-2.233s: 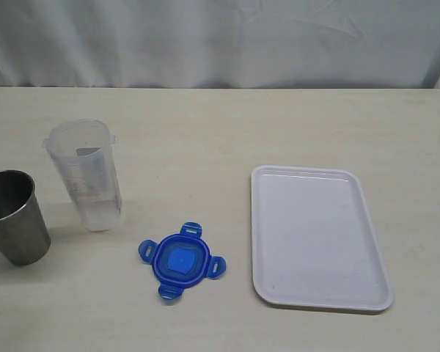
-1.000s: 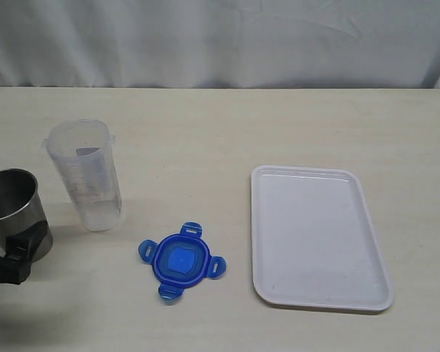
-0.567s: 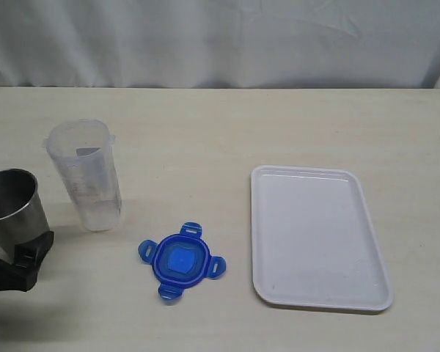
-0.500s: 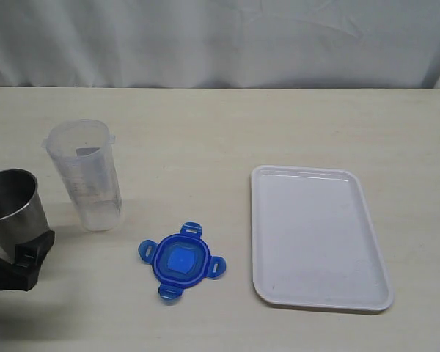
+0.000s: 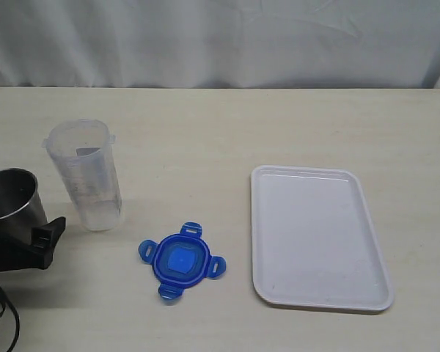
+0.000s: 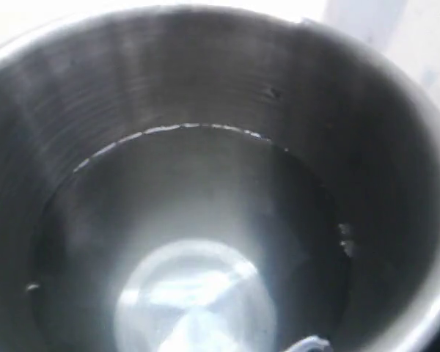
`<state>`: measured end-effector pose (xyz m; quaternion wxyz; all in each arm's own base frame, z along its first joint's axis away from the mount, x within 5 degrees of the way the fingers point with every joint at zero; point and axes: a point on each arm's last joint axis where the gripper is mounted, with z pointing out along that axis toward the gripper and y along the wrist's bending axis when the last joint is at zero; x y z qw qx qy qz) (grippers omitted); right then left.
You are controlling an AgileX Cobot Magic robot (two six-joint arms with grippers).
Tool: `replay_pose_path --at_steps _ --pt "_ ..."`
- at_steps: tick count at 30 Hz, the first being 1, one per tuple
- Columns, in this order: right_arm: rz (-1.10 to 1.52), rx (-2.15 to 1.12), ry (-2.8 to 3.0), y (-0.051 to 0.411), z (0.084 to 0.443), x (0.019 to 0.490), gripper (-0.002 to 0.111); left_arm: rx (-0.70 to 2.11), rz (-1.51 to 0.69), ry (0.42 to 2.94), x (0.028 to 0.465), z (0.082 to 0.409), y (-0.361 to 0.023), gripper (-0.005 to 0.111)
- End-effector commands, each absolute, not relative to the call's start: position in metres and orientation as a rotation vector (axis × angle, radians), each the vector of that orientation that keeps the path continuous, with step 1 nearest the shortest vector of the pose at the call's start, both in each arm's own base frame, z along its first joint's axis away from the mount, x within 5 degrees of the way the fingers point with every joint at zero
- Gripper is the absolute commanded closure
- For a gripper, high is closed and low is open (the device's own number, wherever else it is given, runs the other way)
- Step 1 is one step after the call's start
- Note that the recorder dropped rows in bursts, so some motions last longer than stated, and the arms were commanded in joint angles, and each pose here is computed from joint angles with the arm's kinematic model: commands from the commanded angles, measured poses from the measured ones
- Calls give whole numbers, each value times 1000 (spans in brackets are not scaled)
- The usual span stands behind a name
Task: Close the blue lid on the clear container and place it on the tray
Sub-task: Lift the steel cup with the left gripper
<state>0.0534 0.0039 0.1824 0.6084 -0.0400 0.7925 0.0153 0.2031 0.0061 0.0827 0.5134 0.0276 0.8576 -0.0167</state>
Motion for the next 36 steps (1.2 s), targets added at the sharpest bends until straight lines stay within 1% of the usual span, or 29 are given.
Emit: replay_pose_path --at_steps 1,21,29,36 --pt "29 -87 1827 4 182 53 104 49 -40 2065 207 82 7 2" --pt "29 -87 1827 4 182 53 104 34 -29 2058 208 82 9 2" --pt "29 -87 1827 4 182 53 104 52 -60 2157 217 75 7 2" --pt "29 -87 1827 4 182 53 104 35 -62 2142 219 76 8 2"
